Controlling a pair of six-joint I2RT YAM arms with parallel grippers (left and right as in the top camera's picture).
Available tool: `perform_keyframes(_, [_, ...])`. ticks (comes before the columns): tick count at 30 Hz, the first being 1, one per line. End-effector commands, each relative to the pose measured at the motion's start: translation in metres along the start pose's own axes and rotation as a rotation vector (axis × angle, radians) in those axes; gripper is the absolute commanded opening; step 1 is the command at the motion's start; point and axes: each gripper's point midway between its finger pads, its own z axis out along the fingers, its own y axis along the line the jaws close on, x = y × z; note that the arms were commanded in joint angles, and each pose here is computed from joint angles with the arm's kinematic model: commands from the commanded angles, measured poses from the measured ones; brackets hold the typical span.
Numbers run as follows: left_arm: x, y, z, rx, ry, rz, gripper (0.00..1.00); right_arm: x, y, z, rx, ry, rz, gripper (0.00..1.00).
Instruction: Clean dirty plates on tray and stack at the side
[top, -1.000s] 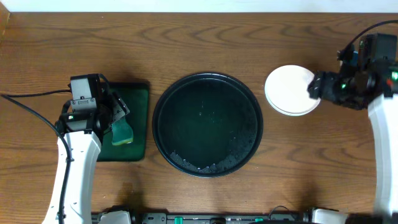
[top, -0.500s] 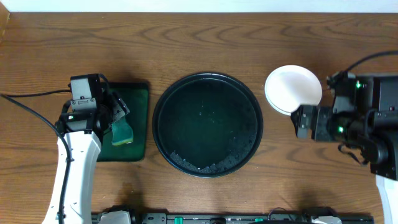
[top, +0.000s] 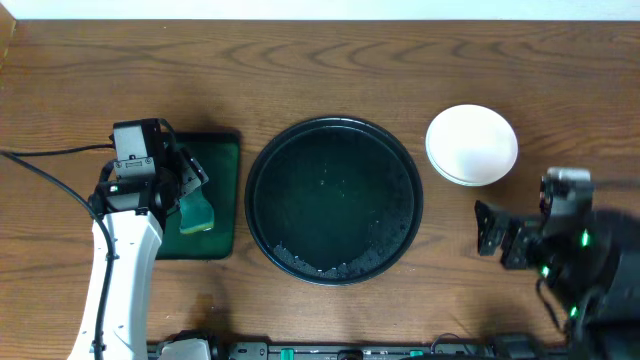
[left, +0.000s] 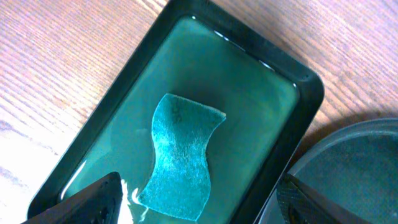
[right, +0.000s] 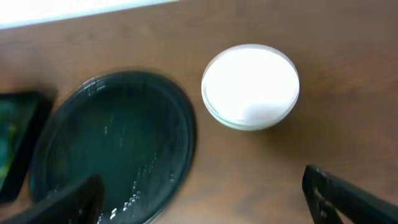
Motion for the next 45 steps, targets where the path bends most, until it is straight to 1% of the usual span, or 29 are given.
perform_keyframes(1, [-0.006, 0.0, -0.004, -0.003, -0.016, 0.006, 0.8, 0.025, -0.012, 0.009, 0.007, -0.094, 0.016, 0.99])
perform_keyframes(6, [-0.006, 0.0, -0.004, -0.003, -0.016, 0.006, 0.8, 0.05, -0.024, 0.029, 0.002, -0.248, 0.01, 0.99])
perform_keyframes(10, [-0.006, 0.0, -0.004, -0.003, -0.016, 0.006, 0.8, 0.062, -0.033, 0.045, 0.006, -0.347, 0.008, 0.99])
perform_keyframes(23, [-0.006, 0.0, -0.004, -0.003, -0.016, 0.006, 0.8, 0.059, -0.045, 0.08, 0.003, -0.58, -0.013, 0.99])
perform_keyframes(28, [-0.006, 0.0, -0.004, -0.003, -0.016, 0.006, 0.8, 0.064, -0.05, 0.084, 0.029, -0.556, -0.016, 0.99])
perform_keyframes(45, [-0.006, 0.0, -0.004, -0.003, -0.016, 0.006, 0.8, 0.064, -0.049, 0.084, 0.026, -0.556, -0.017, 0.99])
